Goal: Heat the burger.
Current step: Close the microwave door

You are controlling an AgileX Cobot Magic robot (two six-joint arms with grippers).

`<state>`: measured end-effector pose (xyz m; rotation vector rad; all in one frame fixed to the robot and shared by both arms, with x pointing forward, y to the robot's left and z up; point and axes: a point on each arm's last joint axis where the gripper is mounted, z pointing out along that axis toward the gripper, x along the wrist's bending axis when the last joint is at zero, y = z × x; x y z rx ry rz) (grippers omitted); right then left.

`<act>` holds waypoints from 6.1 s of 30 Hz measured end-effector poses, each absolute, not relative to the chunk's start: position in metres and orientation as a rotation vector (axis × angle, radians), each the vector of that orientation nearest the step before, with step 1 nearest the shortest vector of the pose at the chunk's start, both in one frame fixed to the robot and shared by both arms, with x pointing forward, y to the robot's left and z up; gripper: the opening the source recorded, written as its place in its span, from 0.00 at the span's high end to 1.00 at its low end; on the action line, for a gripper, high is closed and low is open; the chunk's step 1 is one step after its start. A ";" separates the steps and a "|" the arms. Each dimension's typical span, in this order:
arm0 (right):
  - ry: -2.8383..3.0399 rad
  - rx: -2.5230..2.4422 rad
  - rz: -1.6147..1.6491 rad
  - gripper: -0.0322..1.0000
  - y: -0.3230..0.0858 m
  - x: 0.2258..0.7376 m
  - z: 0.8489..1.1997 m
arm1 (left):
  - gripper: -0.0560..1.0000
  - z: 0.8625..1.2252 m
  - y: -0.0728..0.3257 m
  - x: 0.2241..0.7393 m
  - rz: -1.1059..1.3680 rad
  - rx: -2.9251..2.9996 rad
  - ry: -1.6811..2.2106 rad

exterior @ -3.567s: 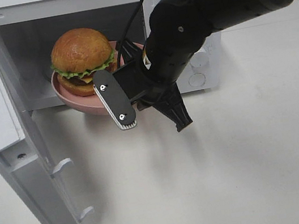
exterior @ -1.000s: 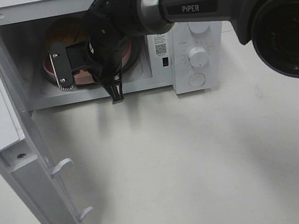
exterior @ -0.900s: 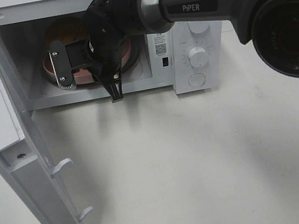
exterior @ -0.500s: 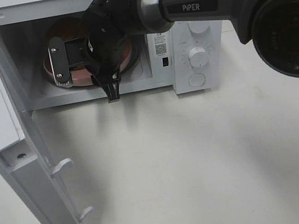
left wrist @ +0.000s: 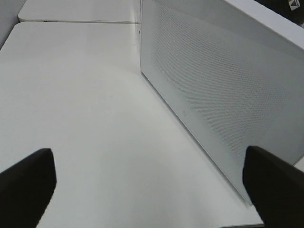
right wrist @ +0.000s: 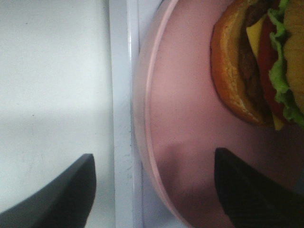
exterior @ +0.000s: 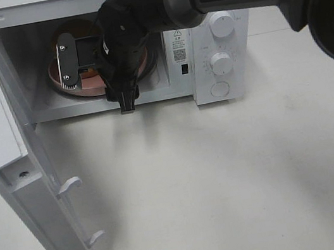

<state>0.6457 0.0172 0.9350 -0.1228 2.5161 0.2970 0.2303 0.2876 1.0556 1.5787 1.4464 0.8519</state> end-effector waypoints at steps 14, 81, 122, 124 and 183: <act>2.478 -0.161 0.372 0.26 -0.006 0.612 0.951 | 0.01 1.056 0.288 0.230 0.852 1.579 1.446; 2.474 1.145 0.446 0.26 -0.200 0.386 1.053 | 0.01 1.056 0.288 0.230 0.852 1.579 1.446; 1.870 1.692 0.723 0.26 -0.297 0.283 1.050 | 0.01 1.056 0.288 0.230 0.852 1.579 1.446; 1.819 1.699 0.742 0.26 -0.300 0.276 1.048 | 0.01 1.056 0.288 0.230 0.852 1.579 1.446; 1.539 1.592 0.934 0.26 -0.304 0.231 1.051 | 0.01 1.056 0.288 0.230 0.852 1.579 1.446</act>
